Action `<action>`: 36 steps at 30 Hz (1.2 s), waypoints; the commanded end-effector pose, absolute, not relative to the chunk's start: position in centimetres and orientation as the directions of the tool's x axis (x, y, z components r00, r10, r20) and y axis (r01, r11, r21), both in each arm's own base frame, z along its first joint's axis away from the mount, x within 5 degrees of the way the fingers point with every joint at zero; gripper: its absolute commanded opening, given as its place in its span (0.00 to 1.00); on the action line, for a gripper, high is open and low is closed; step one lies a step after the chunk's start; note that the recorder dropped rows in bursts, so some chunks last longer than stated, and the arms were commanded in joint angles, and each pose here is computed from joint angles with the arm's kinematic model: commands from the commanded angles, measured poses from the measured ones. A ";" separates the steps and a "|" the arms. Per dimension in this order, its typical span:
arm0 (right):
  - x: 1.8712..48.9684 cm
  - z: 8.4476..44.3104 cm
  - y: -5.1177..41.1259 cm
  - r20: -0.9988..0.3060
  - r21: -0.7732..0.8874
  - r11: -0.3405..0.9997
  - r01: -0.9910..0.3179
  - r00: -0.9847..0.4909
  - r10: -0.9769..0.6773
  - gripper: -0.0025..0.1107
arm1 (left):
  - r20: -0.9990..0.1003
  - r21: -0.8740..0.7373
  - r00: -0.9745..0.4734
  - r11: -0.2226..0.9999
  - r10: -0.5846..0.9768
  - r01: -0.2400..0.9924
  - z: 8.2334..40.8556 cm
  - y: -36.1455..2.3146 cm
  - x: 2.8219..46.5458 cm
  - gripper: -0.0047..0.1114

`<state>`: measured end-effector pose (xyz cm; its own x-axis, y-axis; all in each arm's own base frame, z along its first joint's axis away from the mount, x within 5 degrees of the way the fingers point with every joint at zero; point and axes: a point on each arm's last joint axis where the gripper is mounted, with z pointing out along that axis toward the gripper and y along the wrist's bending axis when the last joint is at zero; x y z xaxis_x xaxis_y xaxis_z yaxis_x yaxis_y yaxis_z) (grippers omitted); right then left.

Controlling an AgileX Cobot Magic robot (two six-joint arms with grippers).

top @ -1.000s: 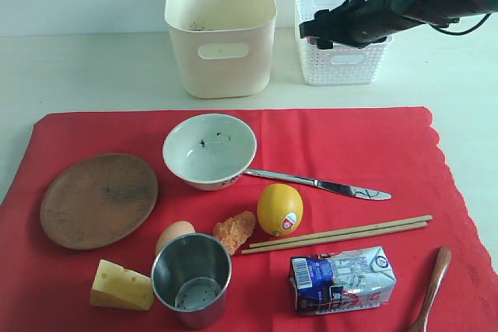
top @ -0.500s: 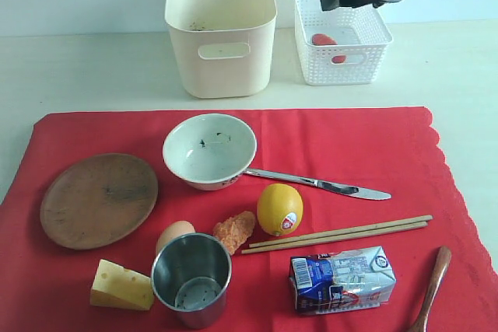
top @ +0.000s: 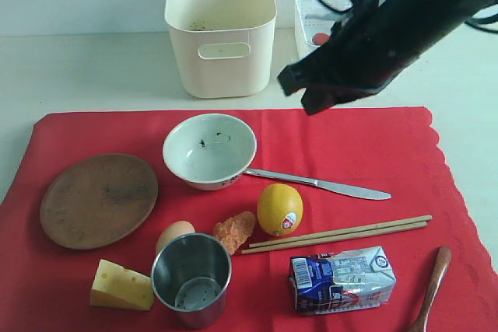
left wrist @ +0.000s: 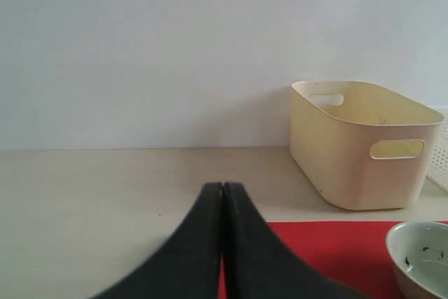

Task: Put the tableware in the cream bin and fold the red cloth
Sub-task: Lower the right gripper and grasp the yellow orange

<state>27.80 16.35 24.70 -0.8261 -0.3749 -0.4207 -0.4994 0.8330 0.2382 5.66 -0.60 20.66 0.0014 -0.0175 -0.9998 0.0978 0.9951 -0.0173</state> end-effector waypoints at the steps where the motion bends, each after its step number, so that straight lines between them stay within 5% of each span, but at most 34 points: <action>1: 25.1 22.6 18.5 -0.406 0.226 0.808 -0.545 -0.806 -0.430 0.07 | -1.000 -0.020 0.000 0.994 -0.020 0.104 20.5 -0.6 5.6 0.06; 6: 23.3 21.4 20.4 -0.420 0.172 0.810 -0.561 -0.786 -0.454 0.42 | -1.000 -0.020 0.000 0.994 -0.020 0.104 20.5 -0.6 5.6 0.06; 11: 23.1 20.5 20.8 -0.423 0.169 0.809 -0.562 -0.783 -0.456 0.67 | -1.000 -0.020 0.000 0.994 -0.020 0.104 20.5 -0.6 5.6 0.06; 28: 24.5 12.7 21.7 -0.260 0.130 0.830 -0.542 -0.827 -0.499 0.66 | -1.000 -0.020 0.000 0.994 -0.020 0.104 20.5 -0.6 5.6 0.06; 36: 24.5 12.7 21.7 -0.260 0.130 0.830 -0.542 -0.827 -0.499 0.43 | -1.000 -0.020 0.000 0.994 -0.020 0.104 20.5 -0.6 5.6 0.06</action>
<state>24.63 21.65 12.81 -0.8335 -0.4903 -0.2548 -0.5330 0.8351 0.1364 5.66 -0.60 20.66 0.0014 -0.0175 -0.9998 0.0978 0.9951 -0.0173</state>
